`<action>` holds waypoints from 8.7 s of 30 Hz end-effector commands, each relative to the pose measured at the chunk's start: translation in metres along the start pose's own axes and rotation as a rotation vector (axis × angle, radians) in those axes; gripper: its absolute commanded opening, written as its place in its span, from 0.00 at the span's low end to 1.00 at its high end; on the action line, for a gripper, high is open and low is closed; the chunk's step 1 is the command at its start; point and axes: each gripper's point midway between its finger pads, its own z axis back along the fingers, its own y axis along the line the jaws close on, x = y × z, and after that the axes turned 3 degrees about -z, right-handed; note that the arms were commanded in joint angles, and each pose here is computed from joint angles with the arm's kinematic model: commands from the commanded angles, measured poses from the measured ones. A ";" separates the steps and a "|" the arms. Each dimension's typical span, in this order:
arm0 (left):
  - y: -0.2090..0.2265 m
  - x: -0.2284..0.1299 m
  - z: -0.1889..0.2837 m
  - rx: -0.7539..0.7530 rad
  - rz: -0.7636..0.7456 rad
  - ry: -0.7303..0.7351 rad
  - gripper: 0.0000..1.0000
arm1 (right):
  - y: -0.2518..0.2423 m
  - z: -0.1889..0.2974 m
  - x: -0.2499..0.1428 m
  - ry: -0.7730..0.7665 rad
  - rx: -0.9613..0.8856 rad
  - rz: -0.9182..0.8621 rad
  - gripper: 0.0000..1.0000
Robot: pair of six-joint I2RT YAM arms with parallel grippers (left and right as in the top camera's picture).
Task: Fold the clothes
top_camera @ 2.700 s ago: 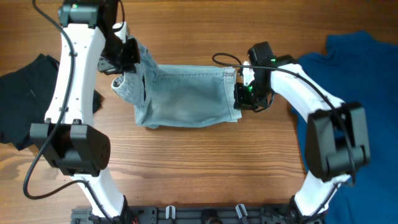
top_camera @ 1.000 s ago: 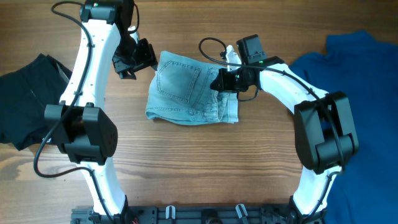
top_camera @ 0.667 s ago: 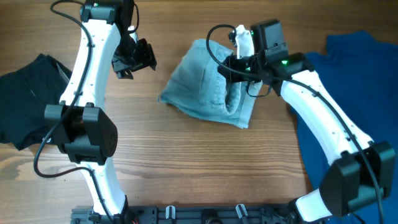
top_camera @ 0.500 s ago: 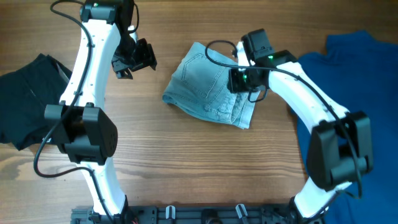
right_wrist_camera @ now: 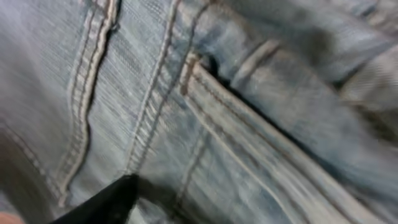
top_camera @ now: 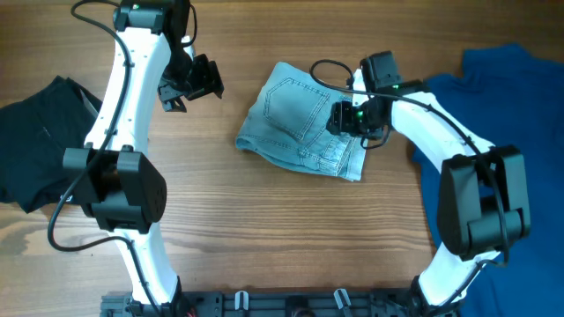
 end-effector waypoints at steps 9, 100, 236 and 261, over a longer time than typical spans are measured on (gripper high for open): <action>-0.002 0.004 0.014 -0.004 -0.020 -0.048 0.78 | 0.075 0.087 0.037 -0.087 0.224 0.145 0.04; -0.077 0.013 -0.174 -0.090 0.018 -0.180 0.04 | -0.057 0.100 0.009 -0.166 0.094 -0.033 0.71; 0.043 -0.123 0.215 -0.026 -0.509 -0.809 1.00 | 0.065 0.333 -0.071 -0.646 0.103 0.344 1.00; 0.043 -0.123 0.215 -0.026 -0.509 -0.809 1.00 | -0.038 0.242 -0.109 -1.356 -0.081 0.494 1.00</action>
